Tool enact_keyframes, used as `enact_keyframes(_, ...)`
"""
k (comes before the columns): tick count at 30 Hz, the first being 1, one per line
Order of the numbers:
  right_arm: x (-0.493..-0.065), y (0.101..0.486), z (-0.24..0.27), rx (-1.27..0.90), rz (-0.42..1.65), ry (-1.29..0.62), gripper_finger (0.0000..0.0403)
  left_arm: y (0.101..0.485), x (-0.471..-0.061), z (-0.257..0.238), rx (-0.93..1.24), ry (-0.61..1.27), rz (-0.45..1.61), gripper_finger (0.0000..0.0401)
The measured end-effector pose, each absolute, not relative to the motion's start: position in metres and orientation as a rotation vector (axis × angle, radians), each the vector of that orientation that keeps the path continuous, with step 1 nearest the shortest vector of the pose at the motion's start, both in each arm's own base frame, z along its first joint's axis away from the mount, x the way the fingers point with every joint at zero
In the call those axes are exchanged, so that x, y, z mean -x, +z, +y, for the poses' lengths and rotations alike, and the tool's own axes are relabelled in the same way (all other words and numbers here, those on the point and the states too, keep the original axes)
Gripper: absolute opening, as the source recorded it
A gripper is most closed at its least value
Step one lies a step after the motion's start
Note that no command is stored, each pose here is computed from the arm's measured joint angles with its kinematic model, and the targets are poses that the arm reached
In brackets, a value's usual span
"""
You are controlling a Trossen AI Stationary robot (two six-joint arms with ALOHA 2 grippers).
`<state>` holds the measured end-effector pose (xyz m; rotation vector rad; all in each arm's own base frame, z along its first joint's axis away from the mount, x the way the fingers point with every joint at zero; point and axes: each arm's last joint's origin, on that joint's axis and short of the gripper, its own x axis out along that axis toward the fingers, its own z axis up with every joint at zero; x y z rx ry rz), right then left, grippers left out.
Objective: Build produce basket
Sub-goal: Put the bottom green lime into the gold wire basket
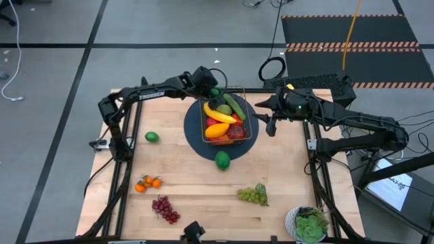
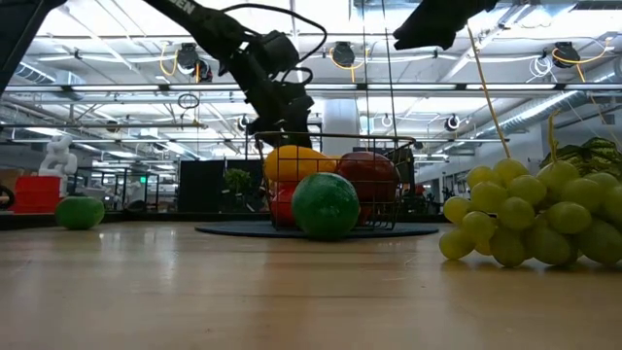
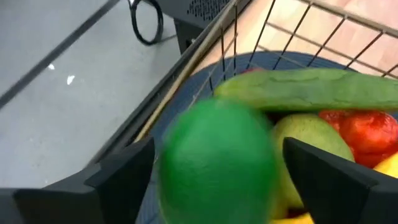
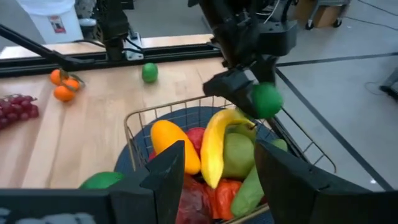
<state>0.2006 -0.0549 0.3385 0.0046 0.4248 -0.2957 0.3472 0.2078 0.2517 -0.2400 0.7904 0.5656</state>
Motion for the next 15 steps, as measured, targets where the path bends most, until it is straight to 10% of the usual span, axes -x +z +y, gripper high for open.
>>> enact_keyframes(15, -0.198, 0.340, -0.060, -0.313, 0.359, -0.387, 0.0185, 0.333, -0.325, 0.165, 0.239, 0.574, 0.726, 0.0366)
